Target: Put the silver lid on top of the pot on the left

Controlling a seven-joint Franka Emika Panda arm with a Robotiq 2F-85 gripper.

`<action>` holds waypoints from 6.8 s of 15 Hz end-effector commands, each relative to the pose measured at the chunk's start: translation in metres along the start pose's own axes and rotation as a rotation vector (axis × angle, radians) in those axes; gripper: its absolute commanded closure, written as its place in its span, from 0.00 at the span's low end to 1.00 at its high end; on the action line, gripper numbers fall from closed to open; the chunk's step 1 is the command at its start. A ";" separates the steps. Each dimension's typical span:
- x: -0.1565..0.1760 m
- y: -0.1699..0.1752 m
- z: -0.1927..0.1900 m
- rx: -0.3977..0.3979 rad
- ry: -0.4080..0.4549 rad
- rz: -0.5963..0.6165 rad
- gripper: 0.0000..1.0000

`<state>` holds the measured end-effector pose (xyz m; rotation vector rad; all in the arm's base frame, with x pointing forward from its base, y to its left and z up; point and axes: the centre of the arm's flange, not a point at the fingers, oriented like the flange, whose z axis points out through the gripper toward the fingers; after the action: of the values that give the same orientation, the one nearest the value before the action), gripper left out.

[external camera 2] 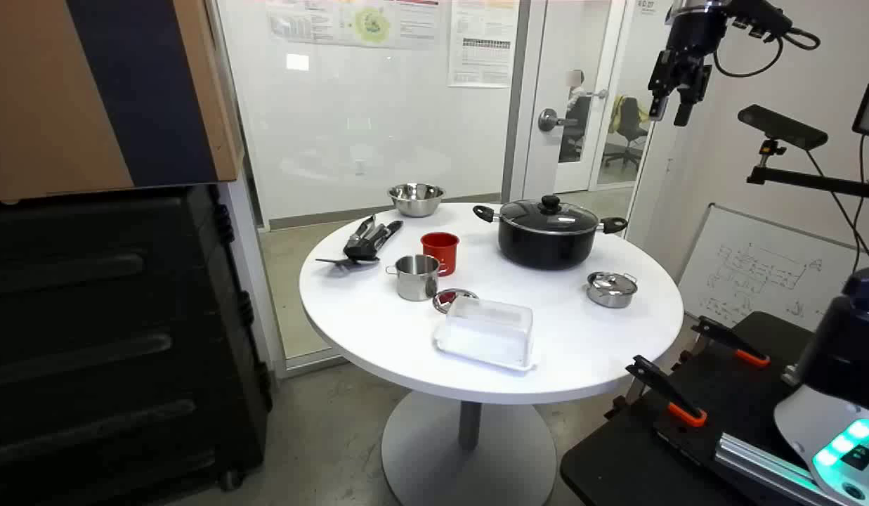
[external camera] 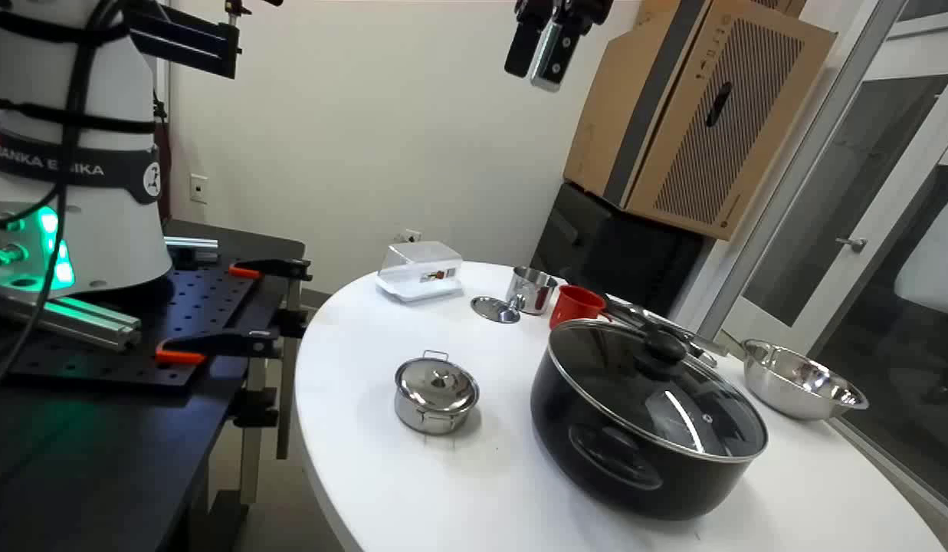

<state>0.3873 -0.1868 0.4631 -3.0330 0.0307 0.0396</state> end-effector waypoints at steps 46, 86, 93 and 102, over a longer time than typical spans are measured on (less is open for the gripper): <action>0.094 -0.272 0.264 -0.310 -0.092 -0.672 0.00; 0.169 -0.315 0.364 -0.218 -0.008 -0.506 0.00; 0.170 -0.319 0.365 -0.218 -0.009 -0.512 0.56; 0.172 -0.321 0.365 -0.223 -0.015 -0.511 1.00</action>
<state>0.5523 0.1628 0.1299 -3.1375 -0.8242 0.0037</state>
